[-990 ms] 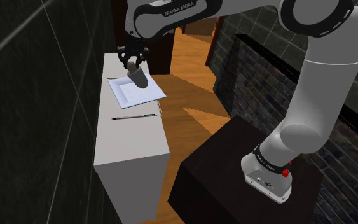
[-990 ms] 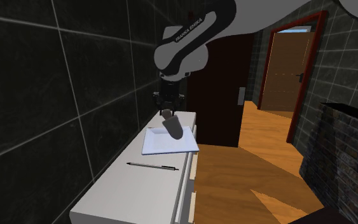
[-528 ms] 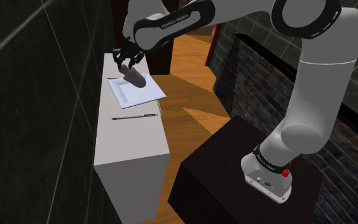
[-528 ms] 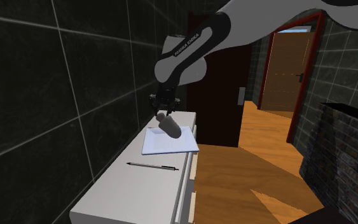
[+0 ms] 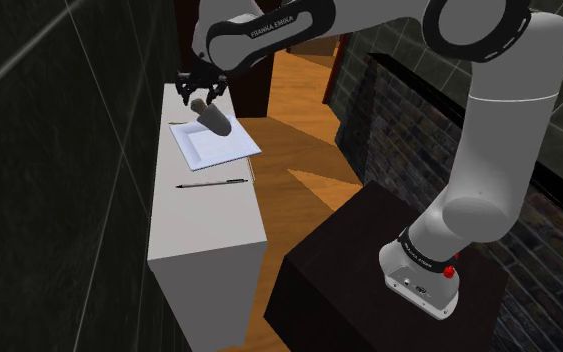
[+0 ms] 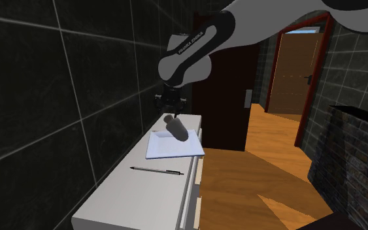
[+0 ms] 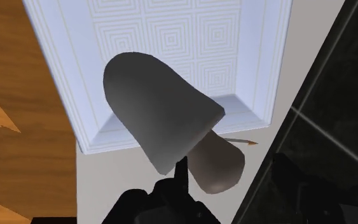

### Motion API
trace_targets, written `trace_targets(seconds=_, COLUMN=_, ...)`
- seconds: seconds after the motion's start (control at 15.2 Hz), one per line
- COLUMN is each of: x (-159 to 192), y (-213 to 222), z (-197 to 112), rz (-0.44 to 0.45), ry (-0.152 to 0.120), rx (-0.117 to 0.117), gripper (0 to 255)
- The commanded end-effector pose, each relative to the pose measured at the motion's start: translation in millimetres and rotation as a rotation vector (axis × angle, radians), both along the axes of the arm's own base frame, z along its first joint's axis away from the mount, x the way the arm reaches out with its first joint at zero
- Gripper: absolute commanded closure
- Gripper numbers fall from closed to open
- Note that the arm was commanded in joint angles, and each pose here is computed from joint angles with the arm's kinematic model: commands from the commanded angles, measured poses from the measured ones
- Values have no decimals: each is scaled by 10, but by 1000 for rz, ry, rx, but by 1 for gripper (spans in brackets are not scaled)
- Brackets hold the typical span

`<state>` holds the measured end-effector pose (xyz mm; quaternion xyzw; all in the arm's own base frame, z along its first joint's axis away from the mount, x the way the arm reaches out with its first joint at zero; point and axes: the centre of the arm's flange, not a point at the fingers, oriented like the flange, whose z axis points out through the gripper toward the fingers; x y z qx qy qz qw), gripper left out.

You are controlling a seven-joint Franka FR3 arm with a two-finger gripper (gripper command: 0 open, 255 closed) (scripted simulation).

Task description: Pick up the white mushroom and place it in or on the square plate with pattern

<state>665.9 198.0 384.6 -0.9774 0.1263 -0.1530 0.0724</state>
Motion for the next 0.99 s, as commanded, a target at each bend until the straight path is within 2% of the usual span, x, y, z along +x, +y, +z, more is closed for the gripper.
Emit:
trace_targets(seconds=0.0, x=-97, y=-73, z=-268, rz=-7, ry=175, rx=-70, gripper=0)
trace_targets(seconds=0.13, x=-188, y=-15, z=-460, rz=-9, ry=175, rx=-74, gripper=0)
trace_targets(seconds=0.46, x=-357, y=-60, z=112, rz=-9, ry=173, rx=-72, gripper=0)
trace_targets(seconds=0.92, x=-357, y=-60, z=112, rz=-9, ry=173, rx=-72, gripper=0)
